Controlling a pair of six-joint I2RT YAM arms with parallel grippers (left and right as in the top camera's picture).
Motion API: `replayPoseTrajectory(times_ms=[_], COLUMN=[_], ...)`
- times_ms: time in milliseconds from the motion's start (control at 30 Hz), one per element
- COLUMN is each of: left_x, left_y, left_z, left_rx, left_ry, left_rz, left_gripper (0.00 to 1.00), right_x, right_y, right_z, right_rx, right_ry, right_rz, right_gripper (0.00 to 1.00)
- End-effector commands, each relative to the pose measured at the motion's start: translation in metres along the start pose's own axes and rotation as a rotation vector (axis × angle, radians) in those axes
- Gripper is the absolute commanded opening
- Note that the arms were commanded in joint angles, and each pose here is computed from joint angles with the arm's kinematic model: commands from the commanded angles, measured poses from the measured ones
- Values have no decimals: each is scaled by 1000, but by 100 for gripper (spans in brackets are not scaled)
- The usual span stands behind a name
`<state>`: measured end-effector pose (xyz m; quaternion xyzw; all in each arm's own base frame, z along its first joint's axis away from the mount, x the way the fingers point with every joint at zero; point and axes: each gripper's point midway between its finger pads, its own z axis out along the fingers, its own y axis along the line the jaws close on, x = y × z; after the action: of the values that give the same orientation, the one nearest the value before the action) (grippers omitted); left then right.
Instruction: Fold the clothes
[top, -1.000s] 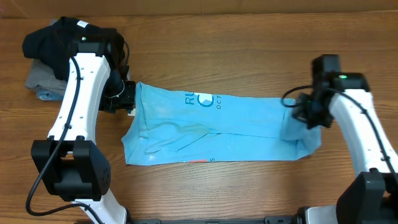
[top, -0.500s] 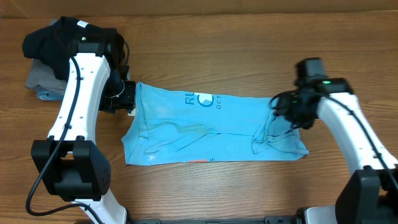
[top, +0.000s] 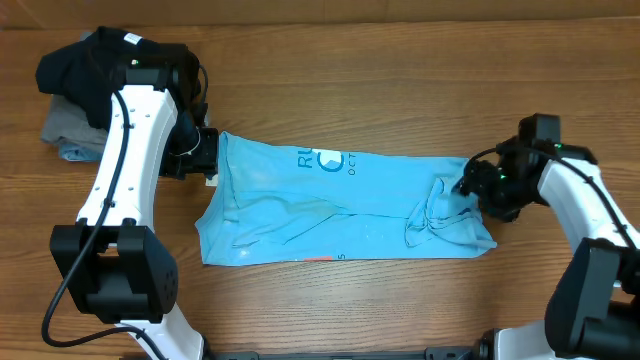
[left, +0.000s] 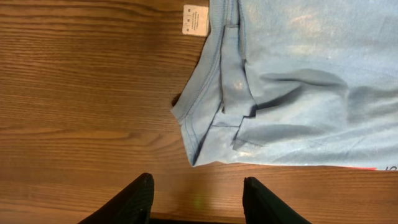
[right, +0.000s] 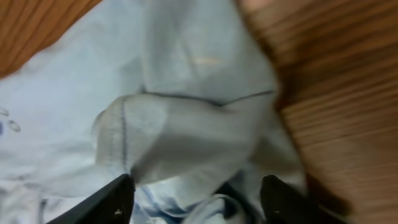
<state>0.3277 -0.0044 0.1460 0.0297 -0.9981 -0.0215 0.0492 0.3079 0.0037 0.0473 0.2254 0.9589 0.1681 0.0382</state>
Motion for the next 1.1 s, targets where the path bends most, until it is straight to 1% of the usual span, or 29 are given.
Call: replayPoseTrajectory(times_ms=[0,133,167,267,300,367,433,567,667,767,933,1000,1067], left_x=[-3,-2,-2,-2,-2,-2,-2,-2,-4,-5,-5,-5,-4], left_y=[-2,-2,-2,-5,-5,-5,-5,-5,-5,-5,-5,-5,-5], left_z=[-13,-13,-13,-13,-13,-13,-13,-13,-13,-13,-13,-13,-13], left_rx=[16,16,16,31,34,34,34,34,34,35,34,34,34], left_ry=[-45,-44,-44,-43,-42,-42,-42,-44,-50,-52,-52,-52,-51], left_rz=[26,26,26,28,28,28,28,30,30,30,30,30,30], left_gripper=[49,48,48,47,48,47,48,48,48,48,48,48,49], right_x=[5,6,7,8,5,3,1,3,3,2,7,6,5], right_y=[22,36,40,55,58,57,52,40,37,41,44,49,54], right_z=[5,11,14,22,22,21,18,19,22,26,21,15,9], right_rx=[-96,-104,-104,-115,-107,-97,-86,-19,48,127,285,351,404], right_ry=[17,8,11,3,-15,-21,-18,-17,-42,-84,-130,-168,-210], right_rz=[-24,-53,-63,-94,-111,-109,-93,-74,-79,-131,-197,-235,-249], right_gripper=[50,49,46,23,26,46,60,61,56,51,49,50,53])
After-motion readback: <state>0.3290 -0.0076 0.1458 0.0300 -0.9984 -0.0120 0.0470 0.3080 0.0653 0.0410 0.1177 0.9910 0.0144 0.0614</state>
